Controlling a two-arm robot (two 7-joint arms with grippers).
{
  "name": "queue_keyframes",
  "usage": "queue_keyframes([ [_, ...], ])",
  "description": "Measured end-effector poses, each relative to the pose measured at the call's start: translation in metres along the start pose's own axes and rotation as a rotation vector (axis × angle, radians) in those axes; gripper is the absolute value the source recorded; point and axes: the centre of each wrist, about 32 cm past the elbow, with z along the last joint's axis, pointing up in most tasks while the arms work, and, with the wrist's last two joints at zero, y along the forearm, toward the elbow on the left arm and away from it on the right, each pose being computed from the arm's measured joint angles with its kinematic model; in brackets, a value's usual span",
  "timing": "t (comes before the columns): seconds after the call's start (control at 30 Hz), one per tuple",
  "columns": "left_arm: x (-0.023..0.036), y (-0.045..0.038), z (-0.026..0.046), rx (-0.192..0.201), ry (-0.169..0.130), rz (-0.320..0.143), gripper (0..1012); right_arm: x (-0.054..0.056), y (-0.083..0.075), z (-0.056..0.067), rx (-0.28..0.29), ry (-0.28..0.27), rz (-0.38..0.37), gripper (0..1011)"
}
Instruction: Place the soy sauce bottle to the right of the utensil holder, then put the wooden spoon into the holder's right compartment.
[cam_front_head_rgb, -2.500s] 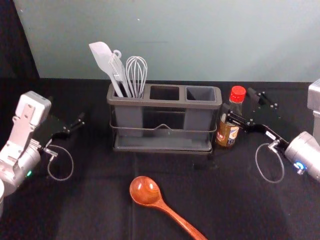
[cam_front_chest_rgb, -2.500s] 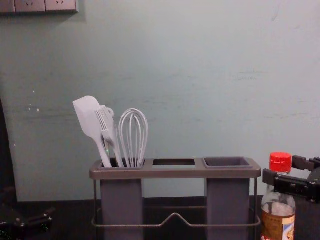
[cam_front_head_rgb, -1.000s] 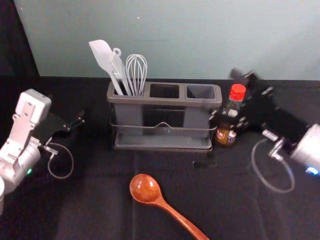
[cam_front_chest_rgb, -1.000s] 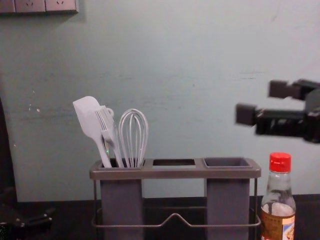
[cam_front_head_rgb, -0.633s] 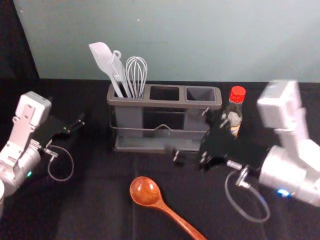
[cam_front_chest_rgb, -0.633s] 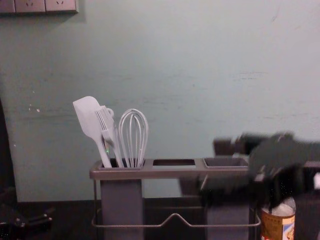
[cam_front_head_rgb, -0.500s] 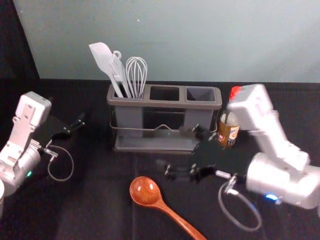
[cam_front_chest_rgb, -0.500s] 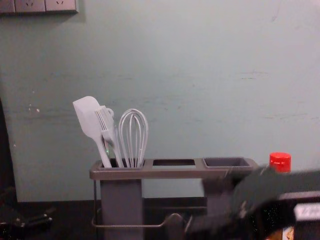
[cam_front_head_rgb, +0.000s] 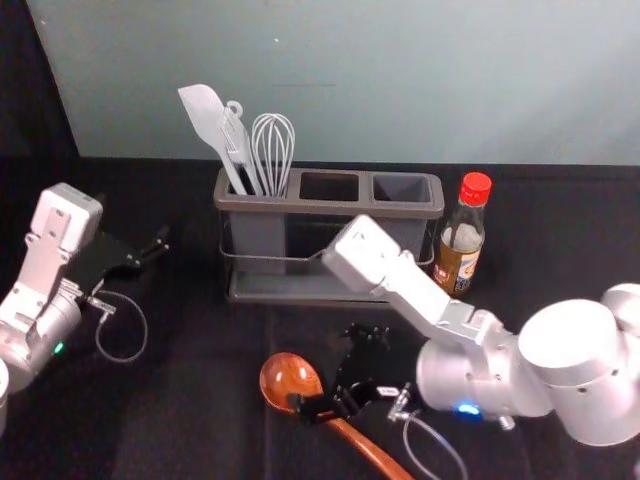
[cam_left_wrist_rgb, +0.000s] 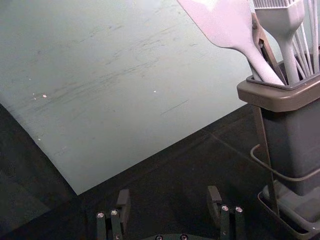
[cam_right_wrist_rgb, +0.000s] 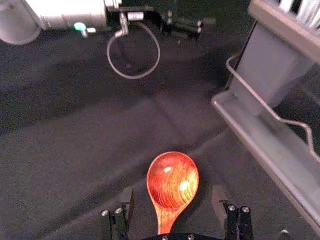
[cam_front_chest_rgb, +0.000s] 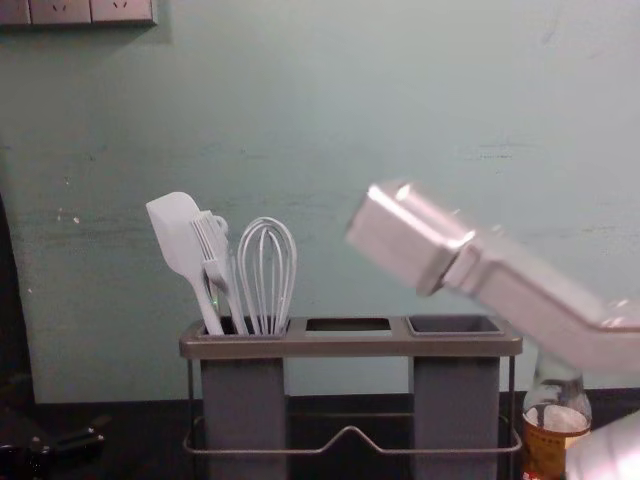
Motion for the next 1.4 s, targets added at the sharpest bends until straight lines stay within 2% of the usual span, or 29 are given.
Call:
queue_keyframes([
  [0.23,0.0000,0.0000,0.0000,0.000,0.000,0.000,1005,-0.003,0.015,0.005,-0.044,0.000,0.008,1003],
  [0.47,0.0000,0.0000,0.0000,0.000,0.000,0.000,1005,-0.007,0.029,0.009,-0.073,-0.027,0.006,1002],
  [0.77,0.0000,0.0000,0.0000,0.000,0.000,0.000,1005,-0.008,0.038,0.011,-0.089,-0.050,-0.007,1002],
  [1.4,0.0000,0.0000,0.0000,0.000,0.000,0.000,1005,-0.008,0.048,0.007,-0.107,-0.031,-0.004,1003],
])
